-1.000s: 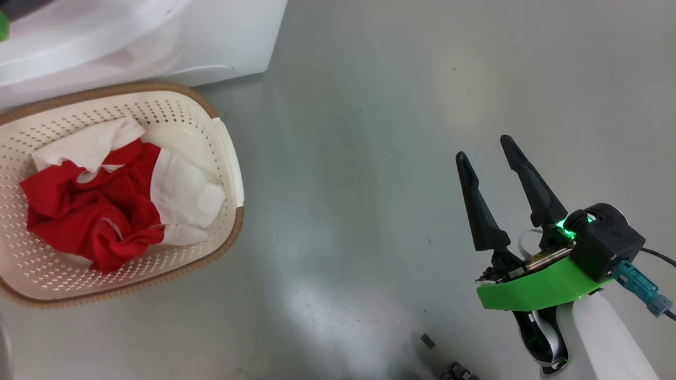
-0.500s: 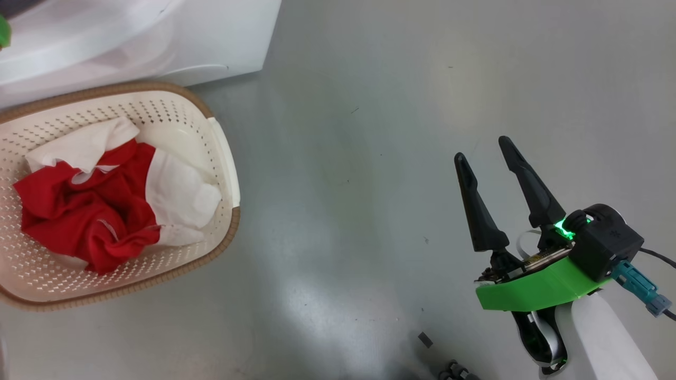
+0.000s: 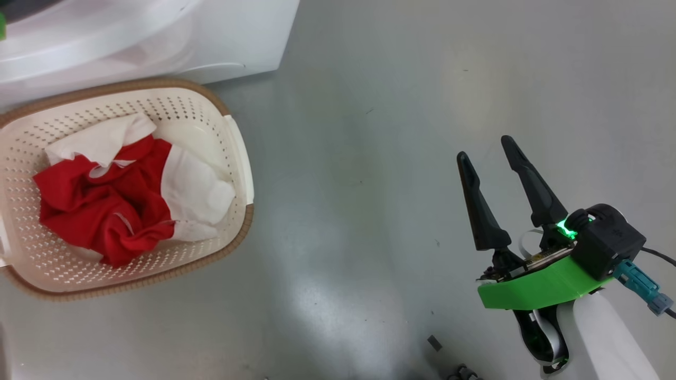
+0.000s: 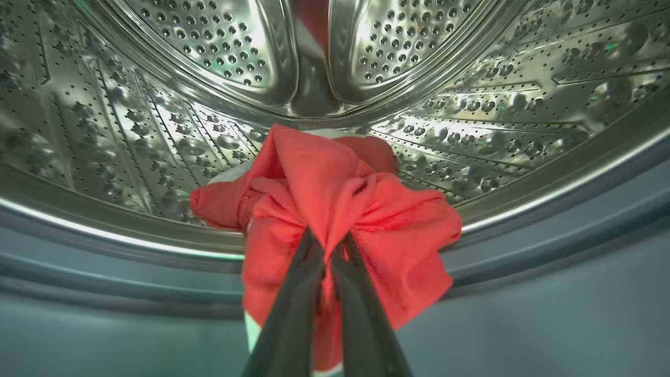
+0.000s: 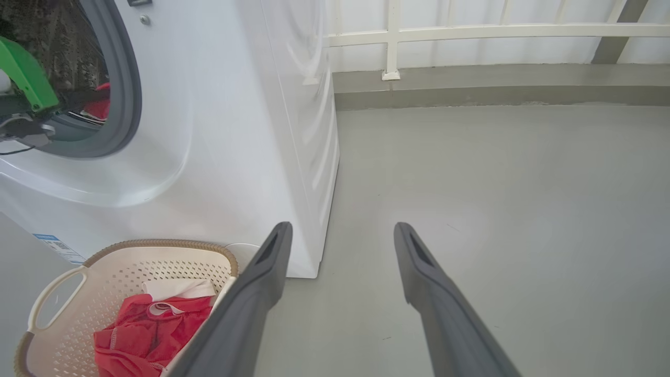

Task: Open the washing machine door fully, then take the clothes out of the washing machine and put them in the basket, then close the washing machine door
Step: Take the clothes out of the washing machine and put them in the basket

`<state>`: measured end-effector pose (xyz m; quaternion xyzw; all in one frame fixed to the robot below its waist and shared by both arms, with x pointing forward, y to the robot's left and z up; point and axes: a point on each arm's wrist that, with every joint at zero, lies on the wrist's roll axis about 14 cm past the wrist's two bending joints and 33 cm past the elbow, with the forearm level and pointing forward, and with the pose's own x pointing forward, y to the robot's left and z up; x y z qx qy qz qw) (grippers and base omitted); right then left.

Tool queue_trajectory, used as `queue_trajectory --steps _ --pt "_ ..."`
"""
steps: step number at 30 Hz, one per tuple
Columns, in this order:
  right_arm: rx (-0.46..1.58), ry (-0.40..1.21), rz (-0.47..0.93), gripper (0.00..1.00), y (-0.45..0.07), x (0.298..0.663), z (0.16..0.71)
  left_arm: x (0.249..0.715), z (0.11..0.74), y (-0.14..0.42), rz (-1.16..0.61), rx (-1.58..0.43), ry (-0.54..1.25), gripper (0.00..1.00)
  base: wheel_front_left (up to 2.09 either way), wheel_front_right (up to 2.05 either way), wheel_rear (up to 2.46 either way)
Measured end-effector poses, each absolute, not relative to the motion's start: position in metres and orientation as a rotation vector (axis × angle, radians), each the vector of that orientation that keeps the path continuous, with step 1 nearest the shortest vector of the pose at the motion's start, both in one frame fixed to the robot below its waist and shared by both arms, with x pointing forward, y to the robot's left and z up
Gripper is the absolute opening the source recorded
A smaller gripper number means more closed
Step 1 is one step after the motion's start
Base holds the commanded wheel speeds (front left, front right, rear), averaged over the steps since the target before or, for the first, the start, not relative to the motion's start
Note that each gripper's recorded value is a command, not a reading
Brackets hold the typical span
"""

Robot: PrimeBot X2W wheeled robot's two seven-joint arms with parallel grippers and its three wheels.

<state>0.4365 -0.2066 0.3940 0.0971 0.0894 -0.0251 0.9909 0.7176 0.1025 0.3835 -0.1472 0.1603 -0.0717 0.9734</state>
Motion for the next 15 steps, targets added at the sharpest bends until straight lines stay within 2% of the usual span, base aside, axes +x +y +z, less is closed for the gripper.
queue_trajectory --steps 15 --pt "0.211 0.153 -0.022 1.0 -0.197 0.442 0.401 0.7 0.423 0.126 -0.137 -0.281 0.077 0.0 0.0 0.0 0.0"
